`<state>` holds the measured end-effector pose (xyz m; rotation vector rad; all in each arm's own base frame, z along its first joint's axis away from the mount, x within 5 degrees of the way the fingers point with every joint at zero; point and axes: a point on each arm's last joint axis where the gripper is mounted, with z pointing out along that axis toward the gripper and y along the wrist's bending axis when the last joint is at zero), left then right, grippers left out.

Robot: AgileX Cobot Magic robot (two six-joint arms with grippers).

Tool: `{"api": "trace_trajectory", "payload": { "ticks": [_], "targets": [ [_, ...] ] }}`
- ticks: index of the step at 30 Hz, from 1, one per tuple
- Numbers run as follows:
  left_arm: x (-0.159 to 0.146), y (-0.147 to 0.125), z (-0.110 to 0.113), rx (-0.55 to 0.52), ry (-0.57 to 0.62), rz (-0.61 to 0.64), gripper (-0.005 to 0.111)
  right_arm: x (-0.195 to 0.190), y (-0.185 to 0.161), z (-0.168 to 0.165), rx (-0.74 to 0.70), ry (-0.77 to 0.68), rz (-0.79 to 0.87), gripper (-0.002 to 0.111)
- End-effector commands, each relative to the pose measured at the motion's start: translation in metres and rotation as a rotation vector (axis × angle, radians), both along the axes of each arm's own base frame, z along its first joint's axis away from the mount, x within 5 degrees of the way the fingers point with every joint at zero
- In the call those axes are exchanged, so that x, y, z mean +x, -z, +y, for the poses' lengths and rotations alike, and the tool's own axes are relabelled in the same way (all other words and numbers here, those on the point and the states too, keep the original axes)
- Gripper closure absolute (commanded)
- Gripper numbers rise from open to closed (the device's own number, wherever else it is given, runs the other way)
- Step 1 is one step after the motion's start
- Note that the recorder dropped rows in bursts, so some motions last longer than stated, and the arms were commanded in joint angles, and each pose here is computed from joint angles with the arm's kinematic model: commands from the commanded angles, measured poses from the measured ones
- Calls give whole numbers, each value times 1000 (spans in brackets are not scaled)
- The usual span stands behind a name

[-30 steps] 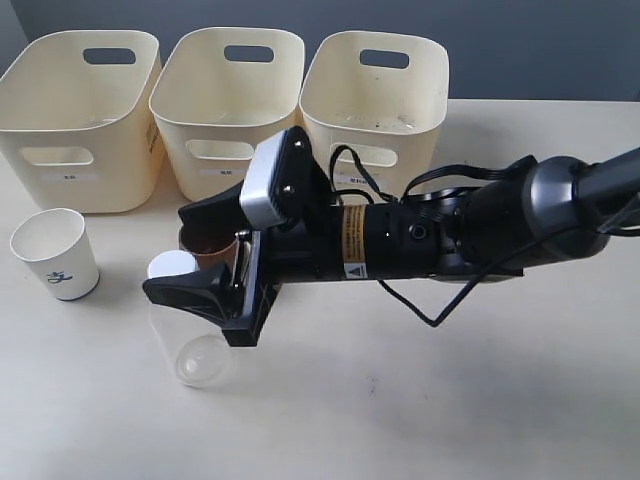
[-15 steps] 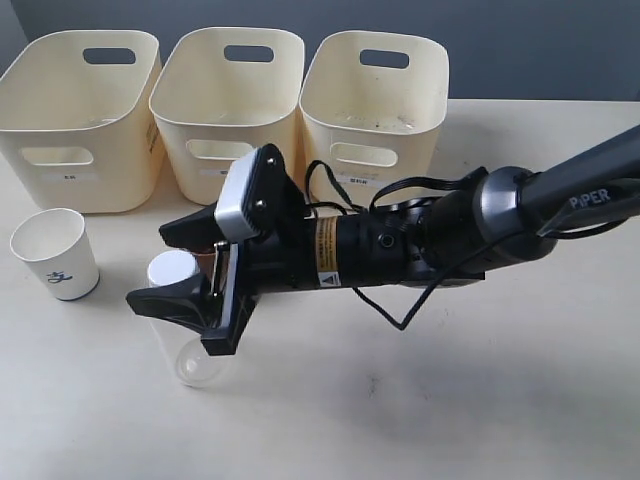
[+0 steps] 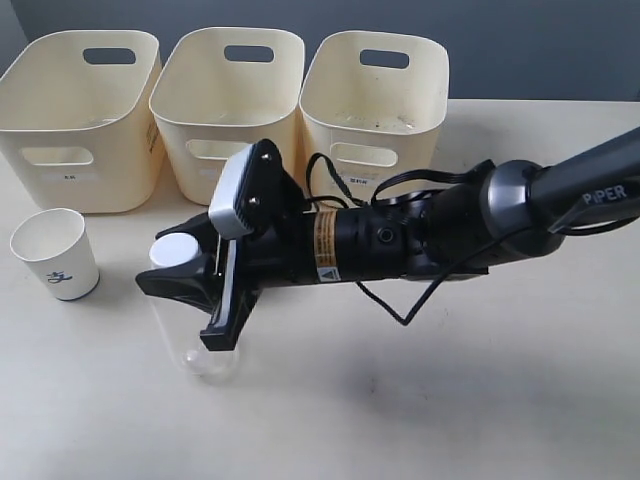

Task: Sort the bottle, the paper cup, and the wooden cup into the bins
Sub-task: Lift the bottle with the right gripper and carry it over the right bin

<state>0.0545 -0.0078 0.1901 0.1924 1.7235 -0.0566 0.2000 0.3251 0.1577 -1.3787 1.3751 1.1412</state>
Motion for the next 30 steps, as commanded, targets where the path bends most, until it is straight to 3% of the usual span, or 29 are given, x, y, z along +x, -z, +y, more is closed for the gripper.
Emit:
{"api": "trace_trajectory", "payload": {
  "ticks": [1, 5, 11, 16, 30],
  "targets": [
    [0, -1, 0, -3, 3, -12, 107, -3, -31, -3, 49, 3, -36, 108],
    [0, -1, 0, -3, 3, -12, 107, -4, -55, -8, 78, 26, -59, 108],
    [0, -1, 0, -3, 3, -12, 107, -1, -95, -25, 18, 184, -157, 108],
    [0, -1, 0, -3, 3, -12, 107, 5, -127, -45, 64, 274, -204, 108],
    [0, -1, 0, -3, 3, -12, 107, 83, -159, -119, 162, 628, -213, 108]
  ]
}}
